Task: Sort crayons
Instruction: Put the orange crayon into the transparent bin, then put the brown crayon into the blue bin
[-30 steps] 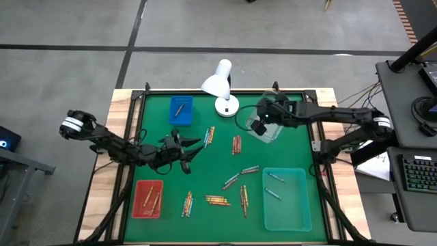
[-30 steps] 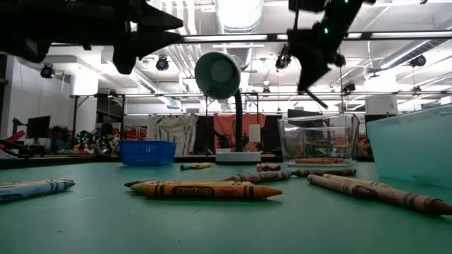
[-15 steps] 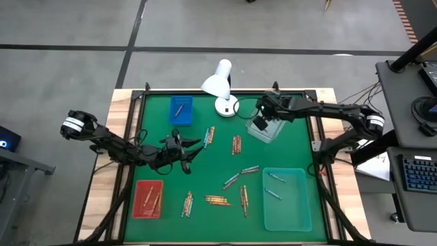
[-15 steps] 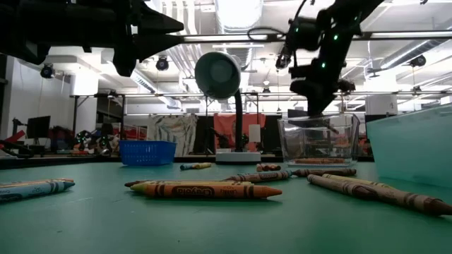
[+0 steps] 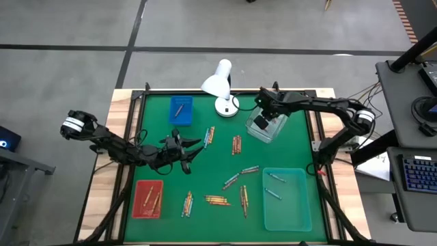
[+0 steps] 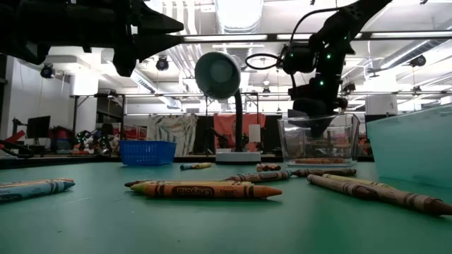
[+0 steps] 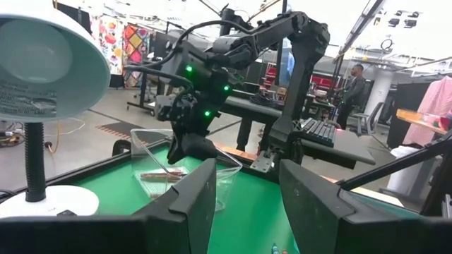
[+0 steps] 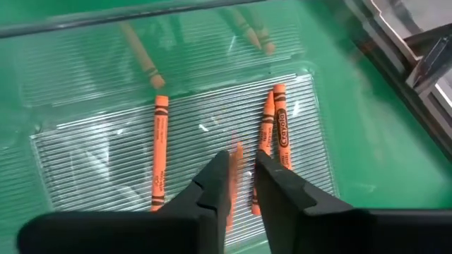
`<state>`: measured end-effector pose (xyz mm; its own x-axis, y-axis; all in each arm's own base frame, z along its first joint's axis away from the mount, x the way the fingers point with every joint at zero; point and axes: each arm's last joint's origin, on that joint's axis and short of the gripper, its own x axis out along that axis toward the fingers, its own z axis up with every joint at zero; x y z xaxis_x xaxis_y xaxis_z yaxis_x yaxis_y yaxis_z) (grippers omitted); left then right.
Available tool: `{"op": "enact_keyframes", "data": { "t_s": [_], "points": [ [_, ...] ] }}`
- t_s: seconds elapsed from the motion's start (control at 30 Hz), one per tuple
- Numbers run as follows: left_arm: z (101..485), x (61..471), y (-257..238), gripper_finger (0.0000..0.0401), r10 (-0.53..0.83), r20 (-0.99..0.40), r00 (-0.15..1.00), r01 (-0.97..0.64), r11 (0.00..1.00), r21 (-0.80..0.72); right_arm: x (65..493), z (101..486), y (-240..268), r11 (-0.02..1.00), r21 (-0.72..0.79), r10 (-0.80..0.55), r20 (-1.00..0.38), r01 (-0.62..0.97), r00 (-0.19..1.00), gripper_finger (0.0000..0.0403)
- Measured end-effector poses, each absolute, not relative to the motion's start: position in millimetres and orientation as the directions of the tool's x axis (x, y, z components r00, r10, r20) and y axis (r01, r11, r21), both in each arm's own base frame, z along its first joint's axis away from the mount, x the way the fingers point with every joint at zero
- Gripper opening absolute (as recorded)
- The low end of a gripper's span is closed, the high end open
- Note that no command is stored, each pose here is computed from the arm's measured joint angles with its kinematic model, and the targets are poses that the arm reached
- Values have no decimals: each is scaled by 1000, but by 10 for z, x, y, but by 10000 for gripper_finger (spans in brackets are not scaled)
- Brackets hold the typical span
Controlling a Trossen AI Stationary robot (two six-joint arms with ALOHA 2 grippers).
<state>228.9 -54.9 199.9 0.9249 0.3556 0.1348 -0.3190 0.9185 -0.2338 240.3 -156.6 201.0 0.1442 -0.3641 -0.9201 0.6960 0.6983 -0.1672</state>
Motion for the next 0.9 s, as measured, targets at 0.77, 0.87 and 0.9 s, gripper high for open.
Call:
{"op": "enact_keyframes", "data": {
  "t_s": [0.77, 0.87, 0.9],
  "points": [
    [2017, 2492, -613, 139, 352, -45, 935, -349, 893, -285, 2308, 2678, -1086, 709, -10, -433, -795, 705, 425, 82],
    [2057, 2600, -652, 139, 352, -183, 918, -390, 885, -253, 2339, 2781, -899, 746, 29, -417, -758, 665, 501, 79],
    [2067, 2628, -664, 139, 349, -243, 905, -404, 884, -235, 2350, 2811, -835, 759, 43, -408, -746, 650, 526, 78]
  ]
}}
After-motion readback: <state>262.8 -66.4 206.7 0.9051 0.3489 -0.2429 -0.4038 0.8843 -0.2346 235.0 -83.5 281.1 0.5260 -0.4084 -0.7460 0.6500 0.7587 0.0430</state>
